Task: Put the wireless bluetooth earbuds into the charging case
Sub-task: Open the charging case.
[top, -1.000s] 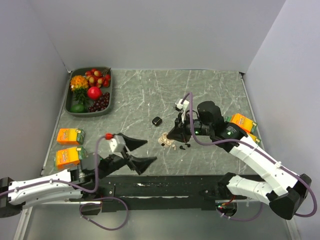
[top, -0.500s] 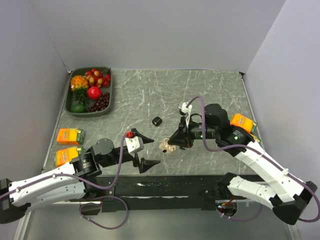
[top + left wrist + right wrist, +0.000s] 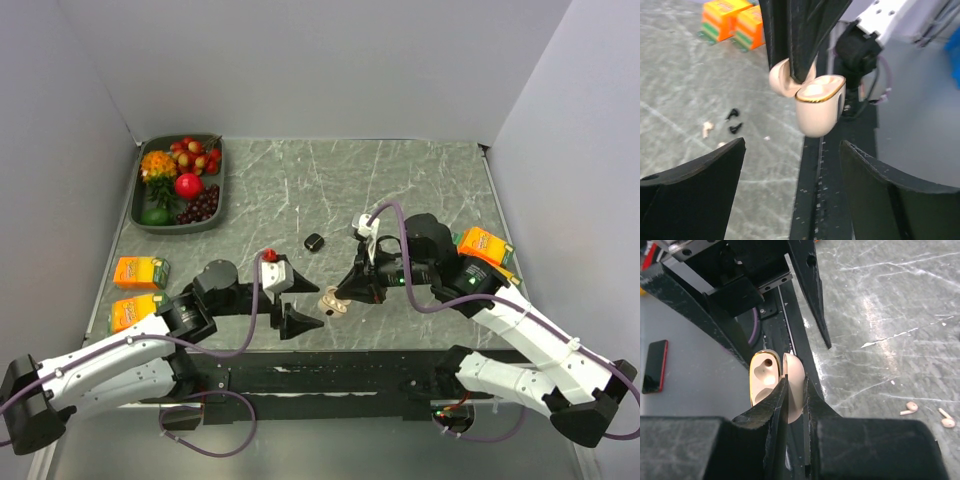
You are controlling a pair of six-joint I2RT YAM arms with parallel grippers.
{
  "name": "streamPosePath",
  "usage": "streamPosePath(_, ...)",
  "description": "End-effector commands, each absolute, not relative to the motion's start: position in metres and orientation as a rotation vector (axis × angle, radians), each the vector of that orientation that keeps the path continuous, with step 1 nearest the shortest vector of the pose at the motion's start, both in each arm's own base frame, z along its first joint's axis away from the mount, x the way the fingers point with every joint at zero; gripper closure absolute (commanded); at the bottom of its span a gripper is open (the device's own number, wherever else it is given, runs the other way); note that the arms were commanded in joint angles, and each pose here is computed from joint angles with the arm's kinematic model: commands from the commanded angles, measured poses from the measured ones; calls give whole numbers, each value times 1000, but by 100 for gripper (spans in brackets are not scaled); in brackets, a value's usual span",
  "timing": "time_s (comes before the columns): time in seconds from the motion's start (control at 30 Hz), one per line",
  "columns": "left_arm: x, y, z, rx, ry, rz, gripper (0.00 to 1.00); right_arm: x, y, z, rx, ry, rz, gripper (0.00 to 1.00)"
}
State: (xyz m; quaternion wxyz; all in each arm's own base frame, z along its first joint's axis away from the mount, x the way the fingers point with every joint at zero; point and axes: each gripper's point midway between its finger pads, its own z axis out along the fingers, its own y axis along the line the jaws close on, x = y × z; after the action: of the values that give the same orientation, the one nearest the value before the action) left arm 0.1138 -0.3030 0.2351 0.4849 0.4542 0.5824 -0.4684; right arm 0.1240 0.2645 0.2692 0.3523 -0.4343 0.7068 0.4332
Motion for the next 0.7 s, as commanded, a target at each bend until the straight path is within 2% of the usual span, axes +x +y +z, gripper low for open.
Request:
streamPosePath(0.0,95,-305,281,1105,1253,-1342,17,125,264,274,-1143,1778,1086,100)
streamPosePath(0.33,89,-307,279,1122,1243,-1419,18,126,270,277,-1171,1750,1094,100)
streamPosePath(0.67,101,-312,271,1085,1291,-1388,21,121,279,280,-1220,1727,1121,100)
